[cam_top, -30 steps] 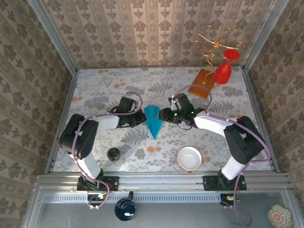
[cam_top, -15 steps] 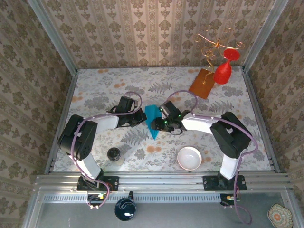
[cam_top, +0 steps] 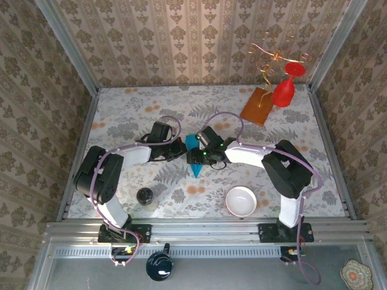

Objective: Fold a paper plane with a square sheet of paper (pick it up from the middle)
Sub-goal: Move the paper plane to the top-center of the table.

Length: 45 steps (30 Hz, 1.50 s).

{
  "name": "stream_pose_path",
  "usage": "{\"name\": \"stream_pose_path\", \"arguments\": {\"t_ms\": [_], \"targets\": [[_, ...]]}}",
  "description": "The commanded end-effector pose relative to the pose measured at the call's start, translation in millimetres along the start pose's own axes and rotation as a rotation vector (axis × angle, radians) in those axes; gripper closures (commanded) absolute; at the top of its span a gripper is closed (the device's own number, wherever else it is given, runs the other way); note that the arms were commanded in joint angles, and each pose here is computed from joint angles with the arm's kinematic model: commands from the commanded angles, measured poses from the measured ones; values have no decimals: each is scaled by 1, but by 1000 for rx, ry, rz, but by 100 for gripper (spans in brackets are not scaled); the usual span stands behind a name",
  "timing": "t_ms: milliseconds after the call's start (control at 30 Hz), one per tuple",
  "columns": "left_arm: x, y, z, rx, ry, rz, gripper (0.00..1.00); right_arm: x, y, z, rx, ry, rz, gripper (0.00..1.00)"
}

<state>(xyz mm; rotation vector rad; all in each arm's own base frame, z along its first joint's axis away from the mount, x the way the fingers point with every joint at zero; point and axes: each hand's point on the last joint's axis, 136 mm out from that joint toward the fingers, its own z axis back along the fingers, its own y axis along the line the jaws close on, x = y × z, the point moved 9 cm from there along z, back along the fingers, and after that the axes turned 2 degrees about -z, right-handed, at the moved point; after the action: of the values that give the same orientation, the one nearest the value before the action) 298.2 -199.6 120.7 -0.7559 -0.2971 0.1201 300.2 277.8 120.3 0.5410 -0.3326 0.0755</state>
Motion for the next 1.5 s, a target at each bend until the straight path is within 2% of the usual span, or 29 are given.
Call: {"name": "stream_pose_path", "arguments": {"t_ms": [0, 233, 500, 767, 933, 1067, 1267, 1467], "targets": [[4, -13, 5, -29, 0, -16, 100, -1, -4, -3, -60, 13, 23, 48], [4, -14, 5, -30, 3, -17, 98, 0, -7, -3, -103, 13, 21, 59], [3, -13, 7, -19, 0, -18, 89, 0, -9, -8, -130, 33, 10, 68], [5, 0, 27, 81, -41, -34, 66, 4, -11, -5, -188, 25, 14, 83], [14, 25, 55, 151, -104, 6, 57, 10, -13, 3, -252, 3, 38, 89], [11, 46, 77, 245, -141, 25, 49, 23, -16, 15, -301, -40, 62, 90], [0, 69, 106, 407, -190, 2, 26, 57, -28, 18, -344, -77, 59, 89], [-10, 74, 122, 462, -237, -30, 12, 90, -47, 8, -400, -49, 58, 87]]}}
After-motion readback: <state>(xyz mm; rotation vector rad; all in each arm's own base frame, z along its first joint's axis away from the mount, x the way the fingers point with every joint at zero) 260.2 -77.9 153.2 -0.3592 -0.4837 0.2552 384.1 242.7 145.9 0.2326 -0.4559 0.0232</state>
